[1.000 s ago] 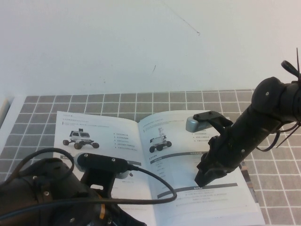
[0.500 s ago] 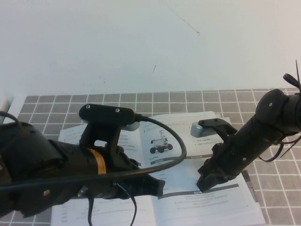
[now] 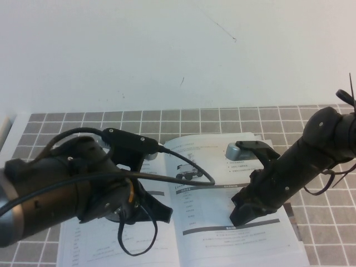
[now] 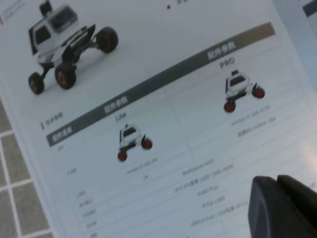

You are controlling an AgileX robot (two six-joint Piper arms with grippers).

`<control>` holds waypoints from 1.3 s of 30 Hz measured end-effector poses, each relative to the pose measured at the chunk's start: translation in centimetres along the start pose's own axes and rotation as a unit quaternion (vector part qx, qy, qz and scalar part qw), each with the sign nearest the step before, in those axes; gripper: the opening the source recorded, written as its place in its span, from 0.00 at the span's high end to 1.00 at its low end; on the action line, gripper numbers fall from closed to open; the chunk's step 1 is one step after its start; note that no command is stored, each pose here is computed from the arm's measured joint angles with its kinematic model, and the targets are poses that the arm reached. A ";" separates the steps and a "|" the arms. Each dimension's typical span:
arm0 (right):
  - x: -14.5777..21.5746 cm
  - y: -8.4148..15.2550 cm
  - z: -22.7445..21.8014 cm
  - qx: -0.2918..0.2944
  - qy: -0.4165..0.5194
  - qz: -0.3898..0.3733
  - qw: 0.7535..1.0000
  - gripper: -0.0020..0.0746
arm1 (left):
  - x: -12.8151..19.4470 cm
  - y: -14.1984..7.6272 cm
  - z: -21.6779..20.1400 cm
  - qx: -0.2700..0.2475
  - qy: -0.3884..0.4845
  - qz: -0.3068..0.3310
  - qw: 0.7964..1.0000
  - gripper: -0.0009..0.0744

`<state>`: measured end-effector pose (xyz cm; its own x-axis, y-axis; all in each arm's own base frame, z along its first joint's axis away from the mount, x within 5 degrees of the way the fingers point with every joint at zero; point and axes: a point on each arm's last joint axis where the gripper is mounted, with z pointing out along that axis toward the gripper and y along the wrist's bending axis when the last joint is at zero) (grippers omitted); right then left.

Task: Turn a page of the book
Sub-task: Open the closed book

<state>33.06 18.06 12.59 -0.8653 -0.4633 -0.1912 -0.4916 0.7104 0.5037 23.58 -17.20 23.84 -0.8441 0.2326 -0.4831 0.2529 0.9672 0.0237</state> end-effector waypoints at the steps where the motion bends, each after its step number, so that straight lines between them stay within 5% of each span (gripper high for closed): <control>1: 0.0 0.0 0.0 -0.002 -0.001 0.003 1.000 0.85 | -0.1 -0.2 0.5 0.001 -0.004 0.000 1.000 0.99; 20: 0.0 0.3 -0.1 -0.004 -0.007 0.016 1.000 0.85 | 1.1 -1.3 8.8 -0.049 0.055 -0.036 0.997 0.99; 31: 0.1 5.7 -10.7 0.100 -0.136 -0.124 0.978 0.86 | -1.6 0.9 -3.8 0.025 -0.119 -0.102 0.987 0.99; 39: 3.6 10.7 -19.4 0.166 -0.252 -0.188 0.935 0.86 | 3.6 4.7 -11.4 0.044 -0.227 -0.043 0.972 0.99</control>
<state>26.53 13.70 33.67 -0.5207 -0.4638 -0.7168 -0.7010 0.7114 0.0490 16.35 -10.62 32.20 -0.5734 0.0634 -0.8168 0.2467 0.9641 -0.0984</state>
